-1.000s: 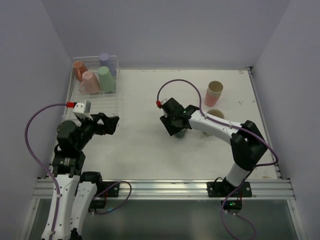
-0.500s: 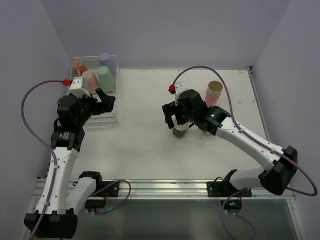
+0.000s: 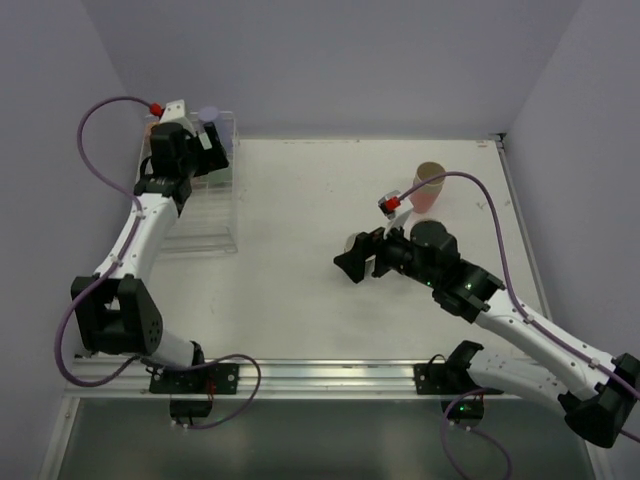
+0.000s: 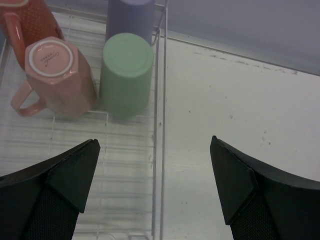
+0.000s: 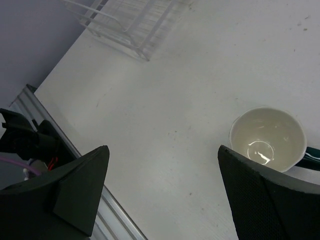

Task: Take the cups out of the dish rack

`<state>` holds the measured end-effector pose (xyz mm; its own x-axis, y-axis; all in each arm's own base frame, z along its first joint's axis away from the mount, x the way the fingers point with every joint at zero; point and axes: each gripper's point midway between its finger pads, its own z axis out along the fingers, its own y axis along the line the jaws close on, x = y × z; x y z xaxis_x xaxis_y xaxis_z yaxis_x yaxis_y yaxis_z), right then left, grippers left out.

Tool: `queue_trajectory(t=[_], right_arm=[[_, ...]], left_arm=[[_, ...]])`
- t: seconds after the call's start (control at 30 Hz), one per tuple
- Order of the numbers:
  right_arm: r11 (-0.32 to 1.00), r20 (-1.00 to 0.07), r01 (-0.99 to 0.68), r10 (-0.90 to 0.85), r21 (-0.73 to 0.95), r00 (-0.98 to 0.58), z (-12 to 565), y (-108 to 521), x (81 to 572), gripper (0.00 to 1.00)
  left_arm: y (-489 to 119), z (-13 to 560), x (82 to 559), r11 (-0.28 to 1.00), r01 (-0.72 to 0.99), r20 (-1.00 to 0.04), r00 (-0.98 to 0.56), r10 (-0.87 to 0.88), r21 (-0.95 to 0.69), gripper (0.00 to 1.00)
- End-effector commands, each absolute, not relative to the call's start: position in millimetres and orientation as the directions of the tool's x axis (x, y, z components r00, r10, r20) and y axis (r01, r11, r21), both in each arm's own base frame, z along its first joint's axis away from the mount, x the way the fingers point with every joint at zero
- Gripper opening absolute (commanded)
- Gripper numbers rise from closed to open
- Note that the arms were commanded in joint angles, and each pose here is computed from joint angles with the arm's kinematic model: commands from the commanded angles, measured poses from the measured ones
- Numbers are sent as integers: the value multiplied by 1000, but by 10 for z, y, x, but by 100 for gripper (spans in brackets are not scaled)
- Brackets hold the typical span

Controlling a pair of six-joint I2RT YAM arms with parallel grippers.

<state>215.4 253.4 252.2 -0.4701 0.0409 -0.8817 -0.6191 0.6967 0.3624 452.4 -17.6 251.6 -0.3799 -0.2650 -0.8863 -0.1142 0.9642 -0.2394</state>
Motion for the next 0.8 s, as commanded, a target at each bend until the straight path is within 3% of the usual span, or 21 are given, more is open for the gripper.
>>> queue_trajectory(t=[0.0,0.3,0.6,0.77], right_arm=[[586,-877,-680,119,440,-465,2708,2724,2046,92],[549,-875,-705,110,448,-471,2645,2806,2012,91],[512,-864,-723,82,464,-496,2587,2902,1954,90],[517,-861,-719,72,464,-503,2553,2930,1978,90]], left_arm=[[-73,2793,4937,984,-104,-947,-276,-166,-142,100],[137,2443,5447,986,-162,-942,-335,-17,39,99],[67,2245,5814,992,-111,-936,-352,18,61,99],[39,2099,5944,993,-102,-930,-368,16,58,93]])
